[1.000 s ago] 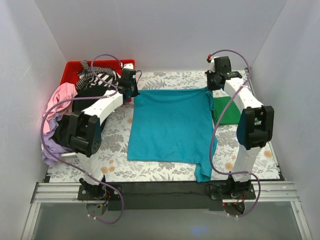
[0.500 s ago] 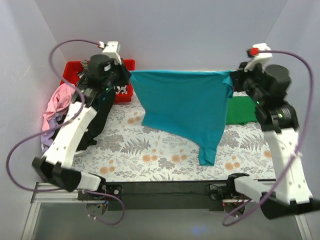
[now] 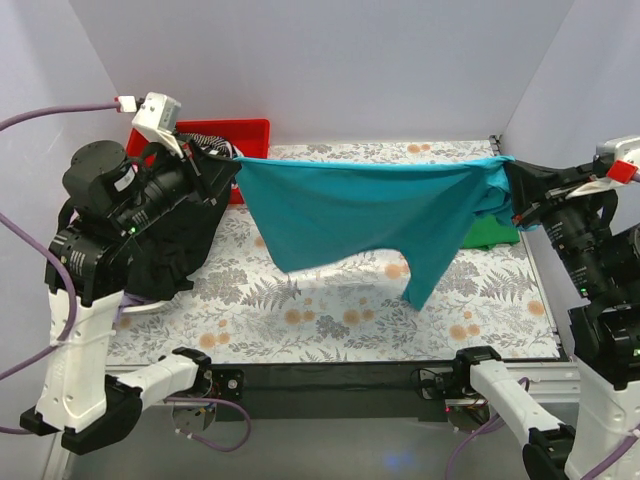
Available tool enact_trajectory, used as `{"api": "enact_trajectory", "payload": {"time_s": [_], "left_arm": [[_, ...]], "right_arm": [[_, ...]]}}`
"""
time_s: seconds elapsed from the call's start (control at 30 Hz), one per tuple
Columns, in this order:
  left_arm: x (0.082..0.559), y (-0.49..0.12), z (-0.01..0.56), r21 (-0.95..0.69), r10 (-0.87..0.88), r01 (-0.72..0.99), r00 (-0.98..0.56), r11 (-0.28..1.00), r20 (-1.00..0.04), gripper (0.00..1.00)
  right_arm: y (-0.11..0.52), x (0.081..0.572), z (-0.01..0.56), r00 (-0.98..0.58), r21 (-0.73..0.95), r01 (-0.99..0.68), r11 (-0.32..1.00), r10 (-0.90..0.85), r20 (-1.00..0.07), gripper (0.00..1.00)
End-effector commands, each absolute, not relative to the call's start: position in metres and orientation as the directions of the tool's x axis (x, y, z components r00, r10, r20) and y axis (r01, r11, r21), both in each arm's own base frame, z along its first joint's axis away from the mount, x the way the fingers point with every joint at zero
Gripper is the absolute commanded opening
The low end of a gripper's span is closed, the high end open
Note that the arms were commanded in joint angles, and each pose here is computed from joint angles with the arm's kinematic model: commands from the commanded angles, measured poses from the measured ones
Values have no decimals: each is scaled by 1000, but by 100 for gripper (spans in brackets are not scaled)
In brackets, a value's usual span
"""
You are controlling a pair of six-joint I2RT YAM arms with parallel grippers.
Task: Fold and stack the t-shirts
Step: Flatten the tshirt out
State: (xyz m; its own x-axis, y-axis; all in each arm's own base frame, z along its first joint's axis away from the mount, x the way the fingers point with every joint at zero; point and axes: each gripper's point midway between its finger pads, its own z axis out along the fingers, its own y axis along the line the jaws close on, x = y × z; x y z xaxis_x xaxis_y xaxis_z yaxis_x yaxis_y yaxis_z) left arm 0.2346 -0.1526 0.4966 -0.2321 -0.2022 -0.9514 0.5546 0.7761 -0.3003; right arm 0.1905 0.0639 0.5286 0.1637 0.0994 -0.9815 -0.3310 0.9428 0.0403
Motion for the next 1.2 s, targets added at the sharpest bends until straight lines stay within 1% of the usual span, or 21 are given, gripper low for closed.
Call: {"api": "enact_trajectory", "payload": {"time_s": [0.0, 0.1, 0.2, 0.27, 0.37, 0.43, 0.47, 0.57, 0.6, 0.63, 0.67, 0.73, 0.77, 0.8, 0.83, 0.87, 0.9, 0.93, 0.97, 1.0, 1.17], "left_arm": [[242, -161, 474, -341, -163, 538, -352, 771, -922, 0], [277, -152, 449, -323, -151, 427, -387, 844, -909, 0], [319, -144, 394, -275, -114, 296, -464, 915, -878, 0], [342, -150, 340, -253, -68, 259, -563, 932, -824, 0], [364, -152, 281, -225, -44, 202, -643, 953, -764, 0], [385, -149, 241, -183, -34, 150, -677, 972, -736, 0], [387, -149, 221, -171, -24, 140, -702, 975, -711, 0], [407, -146, 175, -113, -10, 88, -744, 990, -668, 0], [416, -145, 166, -98, -11, 75, -735, 992, -677, 0], [423, -143, 147, -71, -1, 61, -755, 996, -655, 0], [430, -137, 139, -33, 4, 35, -751, 999, -660, 0], [446, -138, 131, -7, 22, 36, -747, 999, -665, 0], [453, -137, 115, 19, 31, 25, -763, 1000, -646, 0], [459, -132, 108, 55, 43, 9, -764, 998, -644, 0], [467, -131, 112, 75, 53, 5, -754, 997, -654, 0], [470, -129, 100, 99, 63, -1, -765, 995, -641, 0], [474, -122, 100, 134, 68, -25, -760, 991, -647, 0], [476, -120, 99, 146, 75, -26, -759, 989, -647, 0], [477, -118, 97, 152, 77, -30, -760, 988, -645, 0], [479, -114, 98, 161, 75, -41, -755, 986, -651, 0], [478, -106, 101, 163, 73, -48, -749, 985, -658, 0]], "right_arm": [[79, 217, 534, 156, 31, -381, 924, 97, -983, 1], [92, 258, 511, 59, 54, -408, 912, 86, -995, 1], [104, 311, 458, -99, 94, -401, 911, 59, -993, 1], [109, 349, 401, -242, 125, -377, 918, 33, -970, 1], [114, 389, 321, -403, 154, -334, 930, 7, -915, 1], [118, 407, 287, -449, 167, -326, 931, 3, -893, 1], [120, 418, 253, -518, 181, -314, 932, -8, -855, 1], [121, 446, 200, -605, 179, -279, 944, -28, -796, 1], [119, 453, 188, -621, 162, -271, 949, -44, -783, 1], [118, 460, 179, -632, 158, -260, 953, -45, -773, 1], [119, 471, 157, -661, 159, -254, 954, -51, -749, 1], [120, 491, 154, -655, 152, -254, 955, -54, -754, 1], [122, 499, 136, -676, 154, -256, 954, -63, -735, 1], [123, 506, 135, -676, 152, -258, 954, -66, -734, 1], [122, 517, 143, -657, 139, -256, 957, -66, -751, 12], [120, 523, 139, -657, 126, -257, 958, -78, -750, 21], [116, 525, 141, -659, 114, -245, 963, -79, -748, 35], [104, 529, 145, -651, 74, -204, 976, -79, -755, 83], [92, 530, 155, -633, 43, -171, 984, -76, -770, 97], [85, 531, 161, -623, 24, -153, 988, -78, -778, 98], [42, 514, 176, -622, -31, -53, 998, -58, -781, 98]]}}
